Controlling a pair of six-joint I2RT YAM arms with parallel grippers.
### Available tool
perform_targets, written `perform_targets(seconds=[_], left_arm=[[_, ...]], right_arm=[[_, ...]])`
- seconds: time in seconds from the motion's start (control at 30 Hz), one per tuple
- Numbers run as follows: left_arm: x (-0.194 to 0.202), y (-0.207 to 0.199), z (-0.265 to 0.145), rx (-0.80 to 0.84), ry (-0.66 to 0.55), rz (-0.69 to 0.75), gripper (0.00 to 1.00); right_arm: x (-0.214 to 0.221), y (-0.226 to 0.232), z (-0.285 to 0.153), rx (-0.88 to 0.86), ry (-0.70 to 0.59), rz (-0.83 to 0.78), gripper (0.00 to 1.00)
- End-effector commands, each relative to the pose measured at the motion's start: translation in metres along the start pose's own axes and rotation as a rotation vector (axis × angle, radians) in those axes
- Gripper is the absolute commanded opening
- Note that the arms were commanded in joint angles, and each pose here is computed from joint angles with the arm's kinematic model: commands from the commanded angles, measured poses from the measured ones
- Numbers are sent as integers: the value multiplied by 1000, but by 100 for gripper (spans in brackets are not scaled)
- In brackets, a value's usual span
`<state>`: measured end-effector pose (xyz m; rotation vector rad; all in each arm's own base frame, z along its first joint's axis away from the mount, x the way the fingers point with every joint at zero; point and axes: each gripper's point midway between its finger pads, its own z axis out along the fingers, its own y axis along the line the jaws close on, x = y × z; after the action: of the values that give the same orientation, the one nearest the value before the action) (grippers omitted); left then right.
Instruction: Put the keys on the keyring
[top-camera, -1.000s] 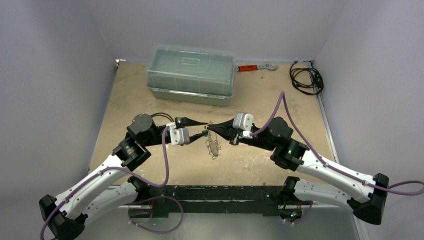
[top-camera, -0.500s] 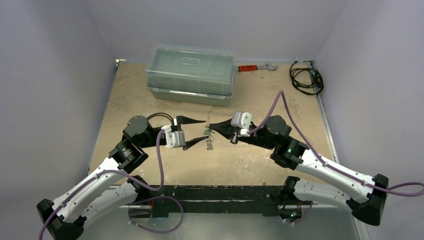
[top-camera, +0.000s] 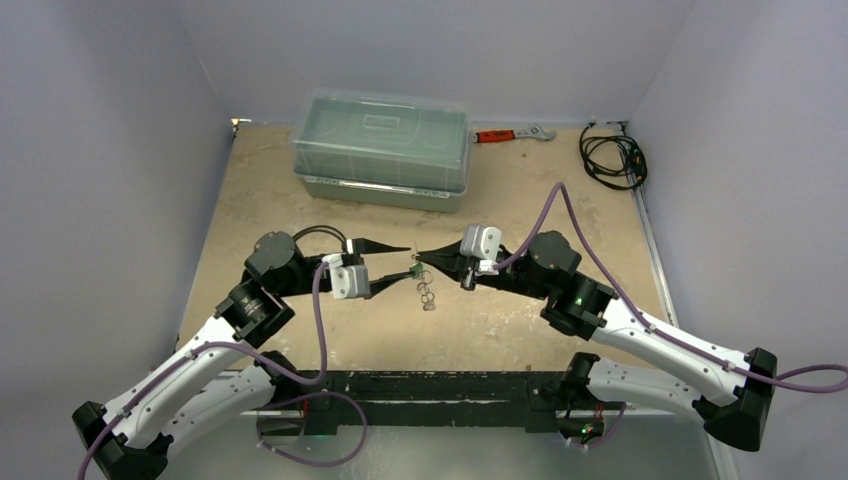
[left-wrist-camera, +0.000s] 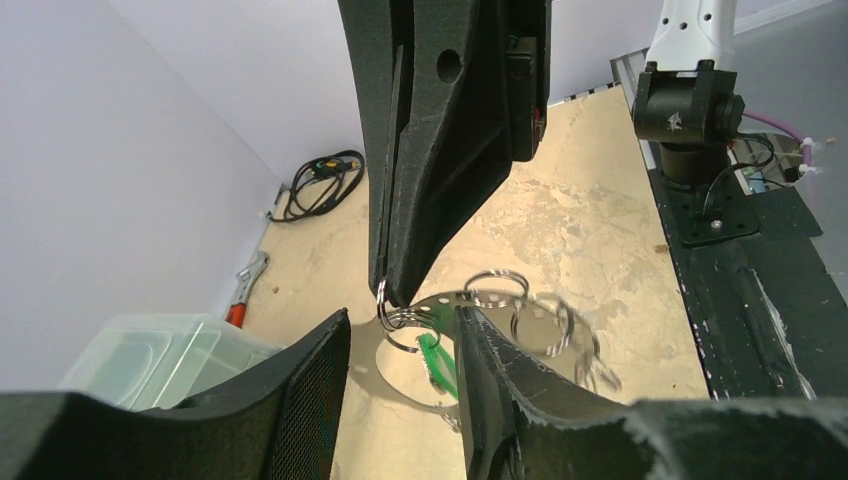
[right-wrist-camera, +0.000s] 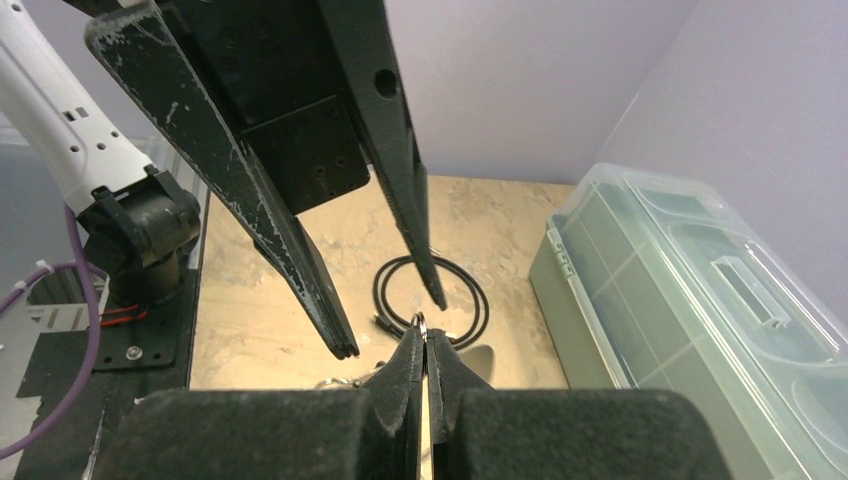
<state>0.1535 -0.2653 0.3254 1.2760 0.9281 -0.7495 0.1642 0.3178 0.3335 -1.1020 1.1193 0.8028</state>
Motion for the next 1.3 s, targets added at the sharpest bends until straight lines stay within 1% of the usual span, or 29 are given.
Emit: perform_targets(seconds=[0.0,0.07,0.3,0.37,0.5,0.53,0.6,0.63,1.1,1.27], left_arm=[[-7,6,2,-7,-17,20,42],[-6,6,3,-3,-18,13,41],[-3,4,7,16,-12,-6,27],[-3,4,7,20,-14,-7,22],[-3,4,8,20,-17,-7,17],[-3,4,8,21,-18,-9,14],[-4,5,8,19,-18,-8,3],[-4,5,8,19,-18,-9,0],[0,4,8,28,2,-15,0],[4,6,8,19,19,-25,0]], right_arm=[[-37,-2,-1,-25,-89,-34,0],[-37,0,-1,-35,-90,-33,0],[-41,5,-1,-63,-106,-30,0],[-40,7,-1,-73,-108,-25,0],[-38,12,1,-104,-106,-14,0],[-36,14,2,-111,-104,-10,0],[-34,15,3,-119,-101,-5,0],[-34,16,3,-121,-99,-4,0],[-25,-1,2,-46,-17,-32,0],[-21,-11,0,-3,45,-48,9]])
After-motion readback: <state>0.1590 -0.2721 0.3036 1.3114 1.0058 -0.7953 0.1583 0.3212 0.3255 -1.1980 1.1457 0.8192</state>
